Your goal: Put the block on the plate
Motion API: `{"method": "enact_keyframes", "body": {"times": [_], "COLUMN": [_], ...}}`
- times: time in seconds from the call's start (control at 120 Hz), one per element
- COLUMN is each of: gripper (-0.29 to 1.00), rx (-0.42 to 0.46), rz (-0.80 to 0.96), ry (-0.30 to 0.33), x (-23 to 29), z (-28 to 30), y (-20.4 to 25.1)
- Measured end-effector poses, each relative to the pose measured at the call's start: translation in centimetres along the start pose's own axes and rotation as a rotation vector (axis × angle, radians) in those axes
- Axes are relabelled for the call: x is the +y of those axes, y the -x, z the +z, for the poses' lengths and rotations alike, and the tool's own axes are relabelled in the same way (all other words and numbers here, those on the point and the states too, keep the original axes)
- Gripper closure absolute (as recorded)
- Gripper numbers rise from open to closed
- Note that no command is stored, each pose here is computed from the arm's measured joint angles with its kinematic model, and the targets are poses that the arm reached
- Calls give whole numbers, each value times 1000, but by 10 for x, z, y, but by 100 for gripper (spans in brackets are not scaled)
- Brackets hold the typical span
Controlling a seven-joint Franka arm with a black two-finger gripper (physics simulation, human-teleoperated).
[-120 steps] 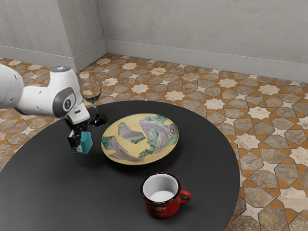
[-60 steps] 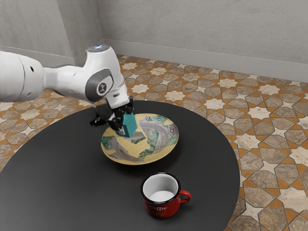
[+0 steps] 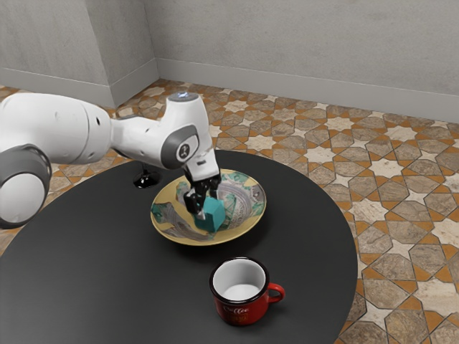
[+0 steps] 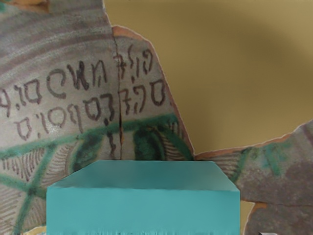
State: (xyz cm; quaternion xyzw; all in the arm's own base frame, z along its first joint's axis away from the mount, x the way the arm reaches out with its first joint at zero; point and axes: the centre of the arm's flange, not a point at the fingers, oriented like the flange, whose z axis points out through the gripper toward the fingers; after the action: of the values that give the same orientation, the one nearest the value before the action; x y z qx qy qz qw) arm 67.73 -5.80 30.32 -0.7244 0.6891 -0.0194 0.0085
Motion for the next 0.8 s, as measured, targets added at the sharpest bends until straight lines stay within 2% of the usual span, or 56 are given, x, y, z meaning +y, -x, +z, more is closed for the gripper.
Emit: {"method": "enact_keyframes", "body": {"times": [0.075,0.167,0.242,0.383,0.592,0.8], "gripper": [10,7,5,2,1,0], "rx": [1,8,11,14,24,15], "rz": [-2,-11,-57,-278,-551,-744], "ry": [-19,-57,-64,-69,-59,-34], "x": [-2,-1,3,19,44,65], "z": [-12,-51,-82,-155,-248,-277], "y": [0,2,7,37,43,47]}}
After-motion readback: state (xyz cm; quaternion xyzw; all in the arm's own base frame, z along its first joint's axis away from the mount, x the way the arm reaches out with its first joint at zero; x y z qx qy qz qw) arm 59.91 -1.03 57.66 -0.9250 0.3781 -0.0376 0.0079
